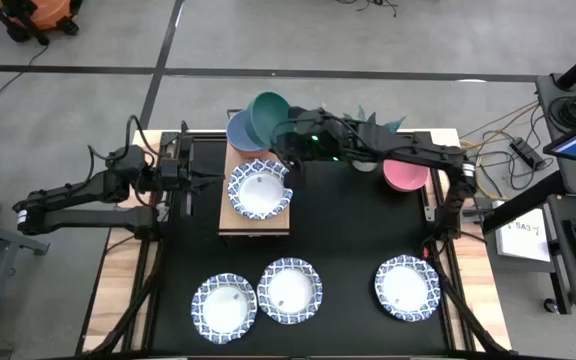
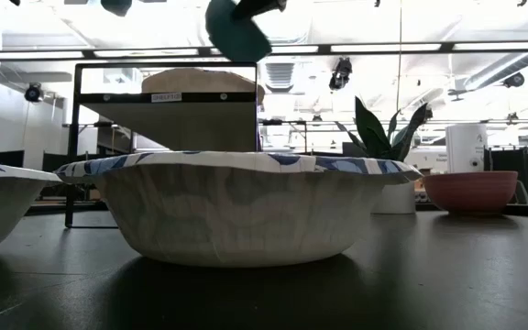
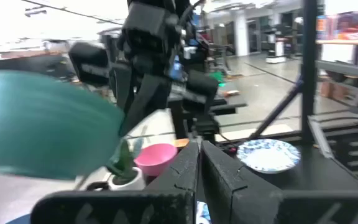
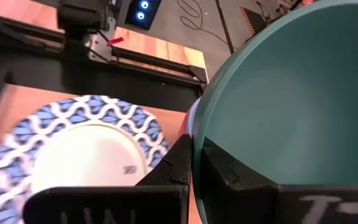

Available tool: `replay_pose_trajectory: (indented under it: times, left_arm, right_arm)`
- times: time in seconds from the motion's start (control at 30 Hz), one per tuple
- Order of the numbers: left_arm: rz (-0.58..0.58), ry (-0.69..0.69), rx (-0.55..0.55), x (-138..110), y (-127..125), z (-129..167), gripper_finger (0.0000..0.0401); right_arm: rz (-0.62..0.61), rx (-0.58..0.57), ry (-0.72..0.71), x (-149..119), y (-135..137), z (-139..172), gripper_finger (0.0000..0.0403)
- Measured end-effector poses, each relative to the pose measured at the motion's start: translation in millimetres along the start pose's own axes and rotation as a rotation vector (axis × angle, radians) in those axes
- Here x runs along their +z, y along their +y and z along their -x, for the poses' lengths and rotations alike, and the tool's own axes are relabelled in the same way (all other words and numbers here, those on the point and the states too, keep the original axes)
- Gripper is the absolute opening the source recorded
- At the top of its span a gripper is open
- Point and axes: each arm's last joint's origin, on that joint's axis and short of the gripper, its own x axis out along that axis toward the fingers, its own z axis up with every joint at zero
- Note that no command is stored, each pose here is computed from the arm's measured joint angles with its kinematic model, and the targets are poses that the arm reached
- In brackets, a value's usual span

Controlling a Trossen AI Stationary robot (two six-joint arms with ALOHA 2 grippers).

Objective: Place and stack bowls onto a shelf
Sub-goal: Stack the green bowl on the blue bowl on the shelf

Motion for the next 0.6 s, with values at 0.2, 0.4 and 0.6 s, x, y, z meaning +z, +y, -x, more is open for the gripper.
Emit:
replay_pose_trajectory:
  times: [0.2, 0.4, 0.6]
  left_arm:
    - [-0.014, -0.040, 0.072, 6.1, 1.2, 9.6, 0.0000]
    - [-0.030, -0.092, 0.104, 11.8, 2.3, 12.3, 0.0000]
    - [-0.072, -0.074, 0.106, 9.4, 3.2, 5.3, 0.0000]
  right_arm:
    - [0.045, -0.027, 0.022, -1.4, -14.9, -34.7, 0.0009]
    - [0.056, -0.030, 0.039, -4.2, -18.5, -51.2, 0.0009]
    - [0.065, -0.024, 0.061, -9.6, -18.1, -60.3, 0.0016]
